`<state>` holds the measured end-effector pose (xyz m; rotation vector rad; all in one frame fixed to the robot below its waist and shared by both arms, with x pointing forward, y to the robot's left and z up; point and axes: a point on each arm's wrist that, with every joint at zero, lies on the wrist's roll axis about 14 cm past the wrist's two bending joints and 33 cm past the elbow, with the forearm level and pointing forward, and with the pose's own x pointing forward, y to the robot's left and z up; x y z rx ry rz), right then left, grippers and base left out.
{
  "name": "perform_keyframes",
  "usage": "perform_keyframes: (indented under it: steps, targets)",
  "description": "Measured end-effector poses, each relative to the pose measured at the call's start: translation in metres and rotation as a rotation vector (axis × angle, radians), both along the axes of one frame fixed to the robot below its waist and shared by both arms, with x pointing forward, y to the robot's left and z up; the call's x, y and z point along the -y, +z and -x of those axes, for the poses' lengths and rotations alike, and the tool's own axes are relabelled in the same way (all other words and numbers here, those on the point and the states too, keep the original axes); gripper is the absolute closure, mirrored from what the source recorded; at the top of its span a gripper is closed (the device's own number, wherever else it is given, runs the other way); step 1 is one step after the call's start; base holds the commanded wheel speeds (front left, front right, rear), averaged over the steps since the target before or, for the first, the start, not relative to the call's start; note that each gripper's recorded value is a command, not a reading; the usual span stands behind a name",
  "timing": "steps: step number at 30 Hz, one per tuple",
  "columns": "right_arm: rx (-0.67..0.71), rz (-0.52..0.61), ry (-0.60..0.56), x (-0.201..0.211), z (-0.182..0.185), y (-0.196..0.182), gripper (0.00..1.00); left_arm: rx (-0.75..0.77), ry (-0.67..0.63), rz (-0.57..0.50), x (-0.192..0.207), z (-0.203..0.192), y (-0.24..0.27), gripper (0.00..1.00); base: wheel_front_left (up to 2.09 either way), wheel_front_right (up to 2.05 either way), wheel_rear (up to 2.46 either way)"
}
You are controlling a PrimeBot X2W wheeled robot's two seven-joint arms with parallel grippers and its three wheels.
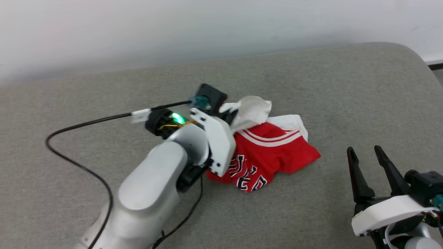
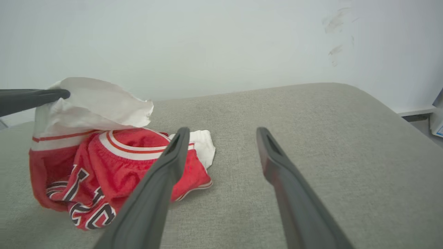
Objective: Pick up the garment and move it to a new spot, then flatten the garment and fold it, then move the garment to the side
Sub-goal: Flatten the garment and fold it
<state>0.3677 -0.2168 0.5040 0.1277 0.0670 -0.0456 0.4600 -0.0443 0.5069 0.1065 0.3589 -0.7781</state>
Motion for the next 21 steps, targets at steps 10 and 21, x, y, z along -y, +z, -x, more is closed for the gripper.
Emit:
perform_keyframes:
  steps: [10, 21]
  targets:
    - [0.026, -0.004, 0.107, -0.034, -0.017, 0.01, 0.0, -0.052, 0.453, 0.116, -0.132, 0.024, -0.027, 1.0, 0.0, 0.0, 0.0]
    - [0.037, -0.005, 0.151, -0.048, -0.018, 0.018, 0.0, -0.405, 0.811, 0.198, -0.195, 0.126, -0.126, 0.99, 0.0, 0.0, 0.0]
